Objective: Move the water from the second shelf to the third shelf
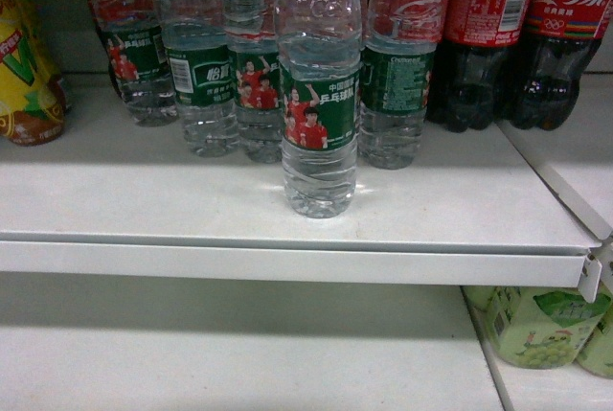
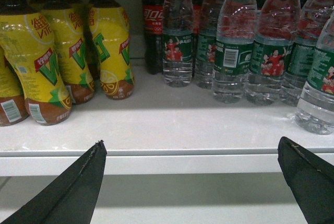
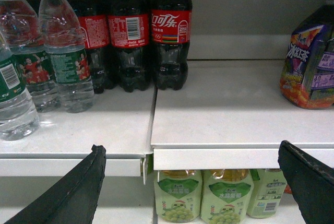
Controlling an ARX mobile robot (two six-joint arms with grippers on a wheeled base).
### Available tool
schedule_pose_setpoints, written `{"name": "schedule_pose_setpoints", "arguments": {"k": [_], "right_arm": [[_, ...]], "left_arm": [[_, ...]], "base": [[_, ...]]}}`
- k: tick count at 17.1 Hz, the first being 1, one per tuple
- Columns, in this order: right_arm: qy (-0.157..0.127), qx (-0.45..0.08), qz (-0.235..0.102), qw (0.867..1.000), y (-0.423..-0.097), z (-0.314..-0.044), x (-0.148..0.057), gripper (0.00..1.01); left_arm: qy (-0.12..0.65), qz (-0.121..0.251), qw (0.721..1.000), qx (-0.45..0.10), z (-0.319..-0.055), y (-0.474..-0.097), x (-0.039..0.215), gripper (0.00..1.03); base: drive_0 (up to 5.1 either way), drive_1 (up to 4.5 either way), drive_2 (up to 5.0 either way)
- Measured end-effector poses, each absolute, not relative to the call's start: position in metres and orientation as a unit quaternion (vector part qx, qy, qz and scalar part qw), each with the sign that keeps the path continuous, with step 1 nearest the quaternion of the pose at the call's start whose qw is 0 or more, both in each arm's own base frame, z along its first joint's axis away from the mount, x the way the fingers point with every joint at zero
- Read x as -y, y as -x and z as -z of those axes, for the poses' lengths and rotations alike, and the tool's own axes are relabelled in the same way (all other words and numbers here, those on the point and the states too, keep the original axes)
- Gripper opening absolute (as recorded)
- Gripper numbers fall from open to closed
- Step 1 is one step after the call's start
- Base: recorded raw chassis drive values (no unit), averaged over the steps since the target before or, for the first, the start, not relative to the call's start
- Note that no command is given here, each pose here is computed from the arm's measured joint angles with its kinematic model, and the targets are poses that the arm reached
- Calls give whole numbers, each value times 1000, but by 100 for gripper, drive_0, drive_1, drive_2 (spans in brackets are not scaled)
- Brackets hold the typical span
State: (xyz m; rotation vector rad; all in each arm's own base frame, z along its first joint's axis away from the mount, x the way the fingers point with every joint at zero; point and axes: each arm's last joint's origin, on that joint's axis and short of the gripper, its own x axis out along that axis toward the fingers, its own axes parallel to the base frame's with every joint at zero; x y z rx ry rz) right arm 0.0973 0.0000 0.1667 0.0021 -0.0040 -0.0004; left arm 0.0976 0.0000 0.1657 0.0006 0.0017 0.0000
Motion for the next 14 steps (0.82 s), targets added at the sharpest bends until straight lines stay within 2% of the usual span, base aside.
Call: {"name": "schedule_pose_setpoints", "arguments": {"k": [14], "right_arm": [[-1, 2, 0, 1000, -97, -167, 0, 98]], "left_arm": [[0, 0, 1000, -1, -166, -98, 0, 98]], "base": [[0, 0, 0]]}}
